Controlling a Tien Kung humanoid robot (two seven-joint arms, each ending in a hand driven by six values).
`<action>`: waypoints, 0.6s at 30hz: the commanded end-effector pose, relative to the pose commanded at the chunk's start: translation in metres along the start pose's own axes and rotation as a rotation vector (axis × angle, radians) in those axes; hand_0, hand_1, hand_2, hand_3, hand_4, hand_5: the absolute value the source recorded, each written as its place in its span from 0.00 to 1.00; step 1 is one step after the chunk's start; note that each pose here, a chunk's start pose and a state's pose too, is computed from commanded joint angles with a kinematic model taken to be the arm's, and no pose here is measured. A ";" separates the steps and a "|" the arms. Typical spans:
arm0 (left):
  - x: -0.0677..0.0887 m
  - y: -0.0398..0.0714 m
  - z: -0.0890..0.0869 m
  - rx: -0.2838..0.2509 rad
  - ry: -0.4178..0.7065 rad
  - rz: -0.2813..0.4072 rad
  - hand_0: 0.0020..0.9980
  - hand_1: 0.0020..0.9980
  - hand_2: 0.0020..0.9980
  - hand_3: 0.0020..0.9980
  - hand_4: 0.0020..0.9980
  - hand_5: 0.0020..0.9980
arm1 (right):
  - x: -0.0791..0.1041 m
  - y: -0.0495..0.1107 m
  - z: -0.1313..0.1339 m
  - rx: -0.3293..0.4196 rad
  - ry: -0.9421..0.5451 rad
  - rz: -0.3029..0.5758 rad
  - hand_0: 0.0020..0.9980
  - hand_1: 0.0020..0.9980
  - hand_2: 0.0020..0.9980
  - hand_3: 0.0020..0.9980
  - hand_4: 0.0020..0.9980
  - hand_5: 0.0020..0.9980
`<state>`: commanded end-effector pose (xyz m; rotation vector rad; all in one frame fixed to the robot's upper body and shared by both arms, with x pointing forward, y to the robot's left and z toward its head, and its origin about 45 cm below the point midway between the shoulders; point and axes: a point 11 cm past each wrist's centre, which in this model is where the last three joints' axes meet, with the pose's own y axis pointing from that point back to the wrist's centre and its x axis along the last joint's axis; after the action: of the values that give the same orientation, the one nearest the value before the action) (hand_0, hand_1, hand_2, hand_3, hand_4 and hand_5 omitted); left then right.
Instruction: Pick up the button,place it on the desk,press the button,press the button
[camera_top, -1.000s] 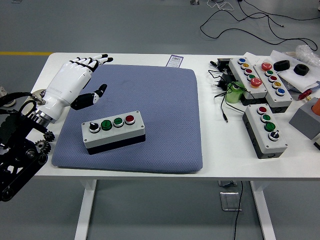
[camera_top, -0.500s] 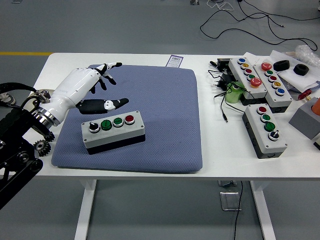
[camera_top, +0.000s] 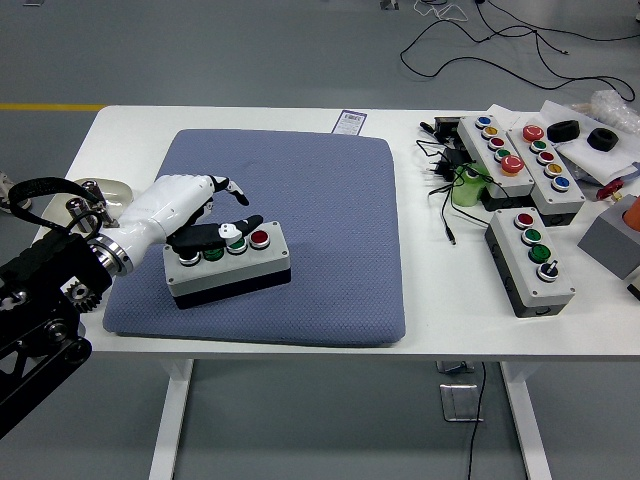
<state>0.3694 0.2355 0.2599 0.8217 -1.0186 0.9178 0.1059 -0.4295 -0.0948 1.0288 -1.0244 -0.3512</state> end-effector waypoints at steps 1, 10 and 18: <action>-0.003 0.000 -0.001 0.007 -0.004 -0.022 0.00 0.00 0.00 0.62 0.71 0.83 | 0.000 0.000 0.000 0.000 -0.001 0.000 0.67 0.66 0.68 0.62 0.31 0.17; -0.020 0.001 -0.005 0.034 -0.005 -0.097 0.00 0.00 0.00 0.62 0.71 0.79 | 0.000 0.000 0.000 0.000 0.001 0.000 0.67 0.66 0.68 0.62 0.31 0.17; -0.035 0.001 -0.013 0.069 -0.015 -0.152 0.00 0.00 0.00 0.62 0.71 0.77 | -0.001 0.000 0.000 0.000 -0.001 0.000 0.67 0.66 0.68 0.62 0.31 0.17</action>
<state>0.3646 0.2387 0.2233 0.9520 -0.9280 0.8221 0.1053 -0.4292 -0.0951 1.0286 -1.0247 -0.3522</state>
